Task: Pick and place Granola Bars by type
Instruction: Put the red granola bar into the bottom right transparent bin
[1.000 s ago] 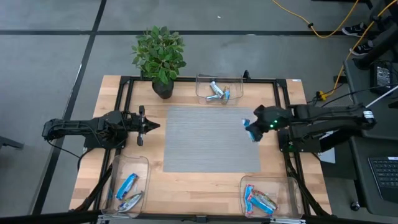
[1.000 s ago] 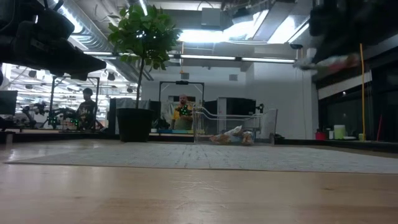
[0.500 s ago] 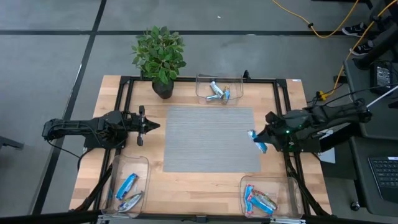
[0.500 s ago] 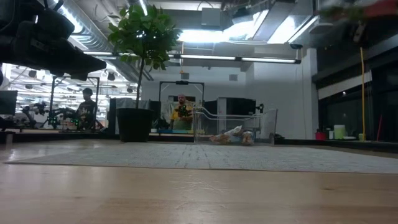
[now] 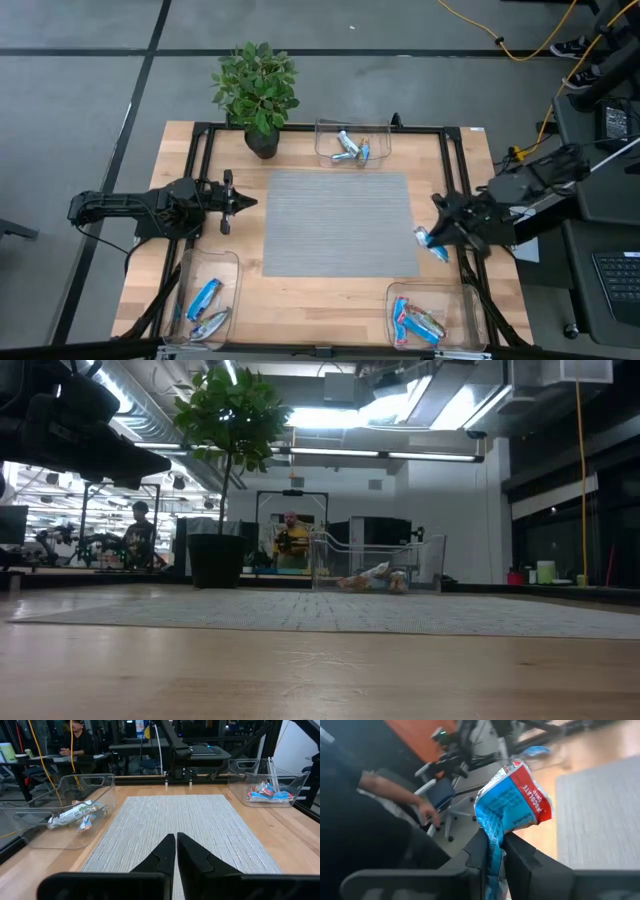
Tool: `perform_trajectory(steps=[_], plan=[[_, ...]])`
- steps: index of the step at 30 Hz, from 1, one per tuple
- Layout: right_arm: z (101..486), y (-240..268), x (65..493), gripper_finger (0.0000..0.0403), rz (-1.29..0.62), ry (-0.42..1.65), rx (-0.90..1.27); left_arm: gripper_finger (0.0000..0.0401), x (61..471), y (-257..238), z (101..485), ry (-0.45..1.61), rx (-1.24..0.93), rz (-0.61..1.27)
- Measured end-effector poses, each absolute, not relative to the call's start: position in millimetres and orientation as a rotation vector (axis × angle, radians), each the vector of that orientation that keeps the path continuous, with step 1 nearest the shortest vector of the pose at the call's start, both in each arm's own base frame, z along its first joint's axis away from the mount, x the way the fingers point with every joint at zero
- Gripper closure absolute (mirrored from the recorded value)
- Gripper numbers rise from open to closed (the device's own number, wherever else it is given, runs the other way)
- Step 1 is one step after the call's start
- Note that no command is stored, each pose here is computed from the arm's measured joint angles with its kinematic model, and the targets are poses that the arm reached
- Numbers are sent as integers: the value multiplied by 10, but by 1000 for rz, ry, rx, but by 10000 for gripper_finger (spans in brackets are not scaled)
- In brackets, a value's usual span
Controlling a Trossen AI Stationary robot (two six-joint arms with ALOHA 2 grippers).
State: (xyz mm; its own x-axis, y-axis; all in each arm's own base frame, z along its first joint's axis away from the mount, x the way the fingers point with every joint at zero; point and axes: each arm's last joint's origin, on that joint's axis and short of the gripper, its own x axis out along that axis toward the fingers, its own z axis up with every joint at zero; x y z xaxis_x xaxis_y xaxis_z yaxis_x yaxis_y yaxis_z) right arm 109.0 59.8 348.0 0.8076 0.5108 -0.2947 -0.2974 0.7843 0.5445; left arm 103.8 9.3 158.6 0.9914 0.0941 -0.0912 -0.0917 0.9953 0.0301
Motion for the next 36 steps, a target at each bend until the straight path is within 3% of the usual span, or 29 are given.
perform_trajectory(steps=[16, 36], plan=[[3973, 1000, 1092, 349, 651, 656, 263, 389, 1038, 93, 1587, 92, 26, 94], [3411, 1918, 1290, 349, 572, 944, -21, 389, 1038, 94, 1585, 93, 26, 94]])
